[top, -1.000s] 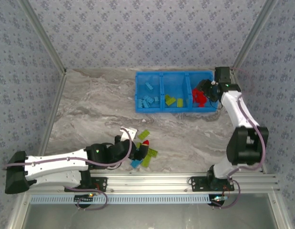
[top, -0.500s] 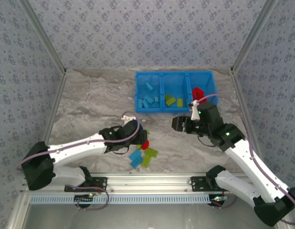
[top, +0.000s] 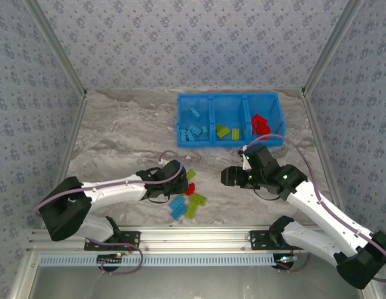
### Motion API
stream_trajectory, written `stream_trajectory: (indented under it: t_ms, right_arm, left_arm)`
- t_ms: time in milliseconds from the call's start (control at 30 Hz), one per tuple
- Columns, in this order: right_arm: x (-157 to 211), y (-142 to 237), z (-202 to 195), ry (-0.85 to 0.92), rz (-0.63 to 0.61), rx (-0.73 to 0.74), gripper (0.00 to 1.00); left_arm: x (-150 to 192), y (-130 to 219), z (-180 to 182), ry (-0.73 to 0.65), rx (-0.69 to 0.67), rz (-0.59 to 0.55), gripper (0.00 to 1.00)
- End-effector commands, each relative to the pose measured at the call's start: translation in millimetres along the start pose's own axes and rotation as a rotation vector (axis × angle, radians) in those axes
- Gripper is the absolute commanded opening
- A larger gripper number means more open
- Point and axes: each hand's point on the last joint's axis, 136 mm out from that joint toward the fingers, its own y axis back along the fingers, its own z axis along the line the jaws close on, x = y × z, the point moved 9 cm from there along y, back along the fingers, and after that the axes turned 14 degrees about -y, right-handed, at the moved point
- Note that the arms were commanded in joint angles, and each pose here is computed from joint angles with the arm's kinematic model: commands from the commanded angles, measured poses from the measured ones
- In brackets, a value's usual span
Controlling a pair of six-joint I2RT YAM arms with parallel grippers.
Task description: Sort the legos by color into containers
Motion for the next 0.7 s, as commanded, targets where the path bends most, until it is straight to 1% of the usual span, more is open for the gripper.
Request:
stream_trajectory:
  t_ms: [0,100,200,300,367,400,533,667]
  right_arm:
    - [-1.4,-0.5,4.3,-0.011,-0.018,-0.007,0.71]
    - [-0.5,0.2,6.5,-0.008,-0.016,-0.004,0.71]
    - [2.5,-0.3,8.8,0.000,-0.009,-0.006,0.71]
    - [5.9,-4.0,10.0,0.010,0.003,-0.008,0.71]
    - [8.8,-8.1,8.4,0.005,0.019,-0.001,0.71]
    - [10.2,-8.8,8.7,0.005,0.028,-0.004,0.71]
    - [14.3,-4.7,15.4,0.011,0.051,-0.045,0.71]
    - [13.9,10.5,21.1,0.016,0.008,-0.075,0.71]
  left_arm:
    - [1.5,-6.9,-3.2,0.030,0.053,-0.002,0.43]
    - [4.3,-11.7,-2.4,0.042,0.071,-0.007,0.43]
    - [7.3,-18.1,-2.8,0.046,0.080,0.014,0.42]
    - [10.3,-23.2,-2.6,0.059,0.090,0.024,0.32]
    - [9.2,-21.6,-3.1,0.066,0.098,0.011,0.26]
    - [8.1,-19.2,-3.7,0.065,0.100,0.002,0.24]
    - [-7.8,9.4,-13.3,0.028,0.105,-0.062,0.18]
    - [-39.0,57.9,-44.6,-0.121,0.095,-0.158,0.16]
